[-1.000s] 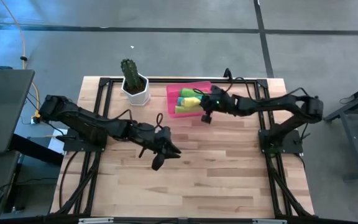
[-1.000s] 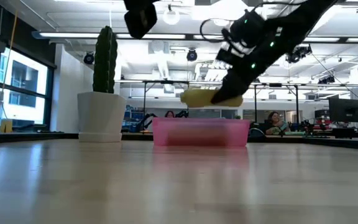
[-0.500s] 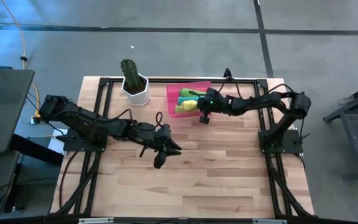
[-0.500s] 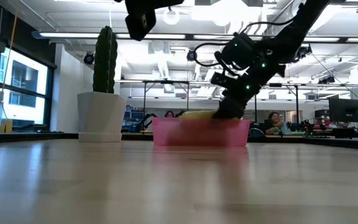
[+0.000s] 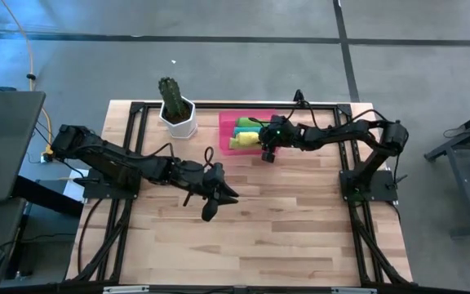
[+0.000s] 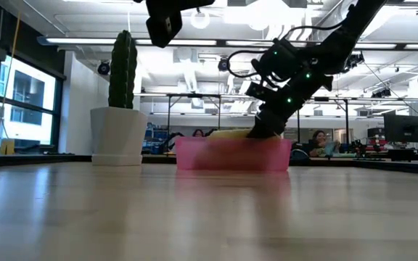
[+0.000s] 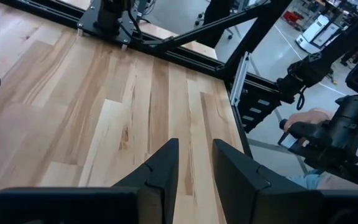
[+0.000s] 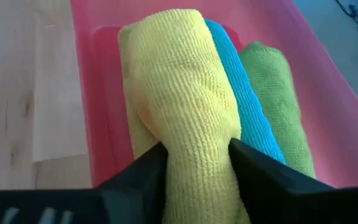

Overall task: Roll microfiber towels into tight, uniform cylinder then place into a basket
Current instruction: Put the rolled yellow microfiber cloth into the pink bin, then return to Home Position

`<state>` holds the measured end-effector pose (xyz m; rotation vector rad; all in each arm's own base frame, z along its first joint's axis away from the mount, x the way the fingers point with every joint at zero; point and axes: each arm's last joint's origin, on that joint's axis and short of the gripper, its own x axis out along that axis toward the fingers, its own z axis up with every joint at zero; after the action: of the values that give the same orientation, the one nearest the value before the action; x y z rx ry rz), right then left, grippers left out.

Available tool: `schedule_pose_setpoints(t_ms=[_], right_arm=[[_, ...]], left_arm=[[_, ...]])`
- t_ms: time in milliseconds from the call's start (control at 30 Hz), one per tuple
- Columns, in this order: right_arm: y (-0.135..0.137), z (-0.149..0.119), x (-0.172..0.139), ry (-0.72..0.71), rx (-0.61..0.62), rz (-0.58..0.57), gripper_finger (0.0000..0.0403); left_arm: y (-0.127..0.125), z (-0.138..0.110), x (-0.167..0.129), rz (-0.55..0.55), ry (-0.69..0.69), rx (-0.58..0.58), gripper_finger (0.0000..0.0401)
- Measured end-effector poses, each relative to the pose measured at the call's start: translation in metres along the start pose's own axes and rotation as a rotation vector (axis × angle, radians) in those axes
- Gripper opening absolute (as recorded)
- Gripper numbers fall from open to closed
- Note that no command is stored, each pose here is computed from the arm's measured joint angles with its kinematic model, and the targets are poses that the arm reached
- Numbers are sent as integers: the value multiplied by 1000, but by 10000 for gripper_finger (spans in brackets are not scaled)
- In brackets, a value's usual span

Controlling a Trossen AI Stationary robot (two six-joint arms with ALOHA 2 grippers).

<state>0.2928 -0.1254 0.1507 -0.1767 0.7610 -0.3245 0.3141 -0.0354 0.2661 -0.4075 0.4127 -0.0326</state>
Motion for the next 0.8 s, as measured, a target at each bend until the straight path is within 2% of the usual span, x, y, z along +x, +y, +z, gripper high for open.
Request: schedule_pose_setpoints(t_ms=[133,233,400,533,700,800], right_arm=[[-1,1,-3,1,23,-9,185],[-2,5,-12,-2,26,-9,191],[-6,14,-40,-21,85,12,193],[-9,23,-71,-73,171,77,193],[-7,34,-110,-190,166,167,193],[-3,38,-135,-237,133,187,193]], left_arm=[[0,0,0,-1,1,0,86],[0,-1,0,4,12,0,86],[1,-2,0,9,21,0,86],[2,-1,-1,30,11,1,86],[1,8,-25,38,12,53,86],[1,14,-50,100,3,74,86]])
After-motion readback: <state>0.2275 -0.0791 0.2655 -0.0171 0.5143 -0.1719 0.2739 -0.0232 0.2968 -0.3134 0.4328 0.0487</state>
